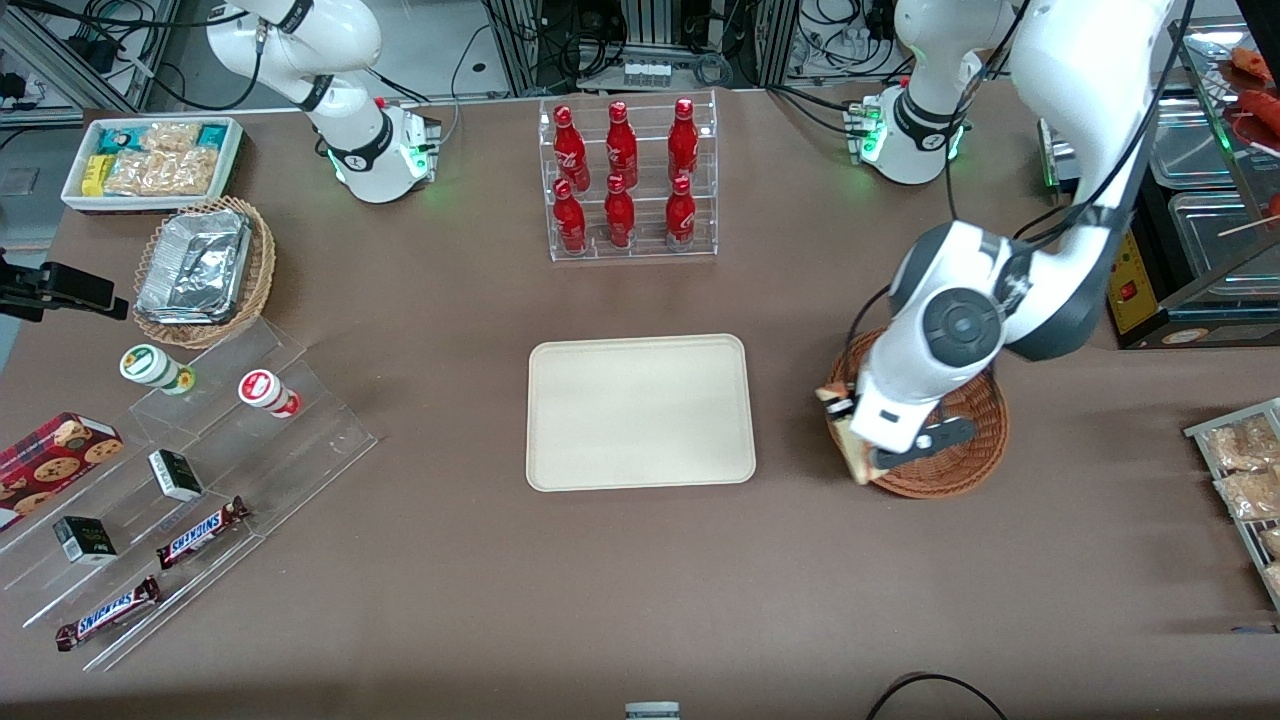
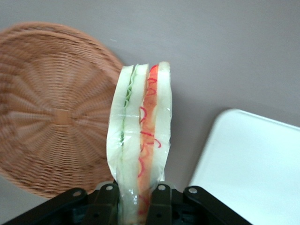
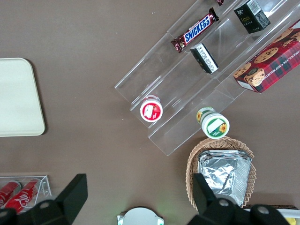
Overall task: Place sandwich from basket to tray
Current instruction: 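Carry the held sandwich over to the cream tray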
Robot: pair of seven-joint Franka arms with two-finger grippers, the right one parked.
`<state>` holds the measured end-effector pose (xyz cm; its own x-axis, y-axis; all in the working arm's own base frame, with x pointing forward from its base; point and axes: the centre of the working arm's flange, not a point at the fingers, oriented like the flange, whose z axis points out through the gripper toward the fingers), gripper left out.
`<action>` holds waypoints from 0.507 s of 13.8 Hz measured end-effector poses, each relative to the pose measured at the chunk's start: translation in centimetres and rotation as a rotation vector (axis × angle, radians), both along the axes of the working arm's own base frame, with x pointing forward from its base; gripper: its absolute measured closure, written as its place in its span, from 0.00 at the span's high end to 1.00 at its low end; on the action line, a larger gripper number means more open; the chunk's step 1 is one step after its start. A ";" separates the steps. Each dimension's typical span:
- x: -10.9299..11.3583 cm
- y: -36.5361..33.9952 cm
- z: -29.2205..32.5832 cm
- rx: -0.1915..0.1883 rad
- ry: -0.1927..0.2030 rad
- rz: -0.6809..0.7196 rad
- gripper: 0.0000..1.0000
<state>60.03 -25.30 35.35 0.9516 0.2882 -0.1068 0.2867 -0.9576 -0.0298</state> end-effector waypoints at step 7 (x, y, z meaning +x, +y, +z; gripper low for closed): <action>-3.1 -15.6 -4.3 -0.002 -0.016 -0.159 0.18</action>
